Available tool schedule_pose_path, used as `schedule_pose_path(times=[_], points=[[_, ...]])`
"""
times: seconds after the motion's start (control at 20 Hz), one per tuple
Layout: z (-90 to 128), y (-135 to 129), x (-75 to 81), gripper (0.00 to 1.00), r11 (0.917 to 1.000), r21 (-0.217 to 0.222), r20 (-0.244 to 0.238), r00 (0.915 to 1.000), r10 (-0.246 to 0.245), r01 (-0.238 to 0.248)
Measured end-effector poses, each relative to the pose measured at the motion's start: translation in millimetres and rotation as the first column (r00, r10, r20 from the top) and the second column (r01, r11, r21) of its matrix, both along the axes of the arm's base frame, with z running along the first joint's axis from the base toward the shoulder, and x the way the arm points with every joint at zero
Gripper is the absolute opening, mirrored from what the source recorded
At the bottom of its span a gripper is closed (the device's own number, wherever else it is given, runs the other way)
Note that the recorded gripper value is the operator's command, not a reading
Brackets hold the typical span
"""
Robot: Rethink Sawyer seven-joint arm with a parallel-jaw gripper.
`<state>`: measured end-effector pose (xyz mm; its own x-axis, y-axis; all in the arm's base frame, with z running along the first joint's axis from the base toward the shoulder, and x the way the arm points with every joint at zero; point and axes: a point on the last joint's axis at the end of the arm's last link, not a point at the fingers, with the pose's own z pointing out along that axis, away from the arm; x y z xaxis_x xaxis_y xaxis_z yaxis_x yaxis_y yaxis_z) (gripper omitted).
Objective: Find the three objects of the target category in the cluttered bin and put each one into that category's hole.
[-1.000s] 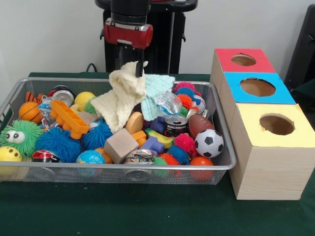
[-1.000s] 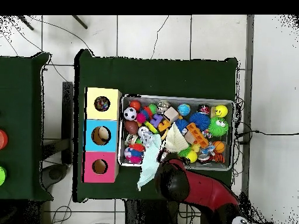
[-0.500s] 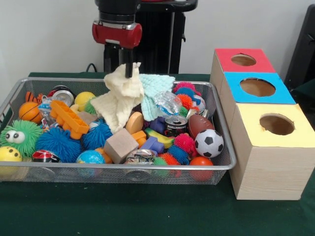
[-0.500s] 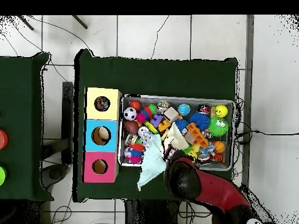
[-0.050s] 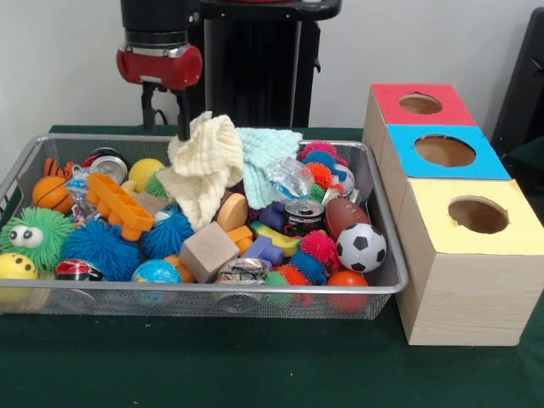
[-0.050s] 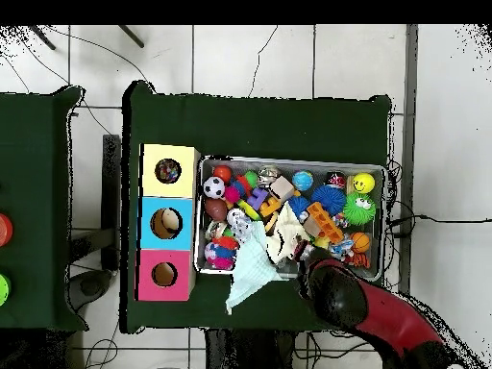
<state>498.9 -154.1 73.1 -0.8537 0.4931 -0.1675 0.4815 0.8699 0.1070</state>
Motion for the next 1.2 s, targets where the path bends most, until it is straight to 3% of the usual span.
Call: schedule_pose_path(times=[0.25, 0.6, 0.7, 1.2], points=[[-4, -7, 1.2, 1.00, 0.9997, 0.025, -0.014, 0.9999, 0.004, -0.003], [-15, -2, 6.0, 1.00, 0.9977, 0.035, -0.021, 0.9980, 0.059, -0.058], [-20, 0, 15.0, 1.00, 0.9962, 0.027, -0.010, 0.9965, 0.083, -0.083], [-18, -11, 51.1, 1.00, 0.9948, 0.029, -0.007, 0.9952, 0.098, -0.098]])
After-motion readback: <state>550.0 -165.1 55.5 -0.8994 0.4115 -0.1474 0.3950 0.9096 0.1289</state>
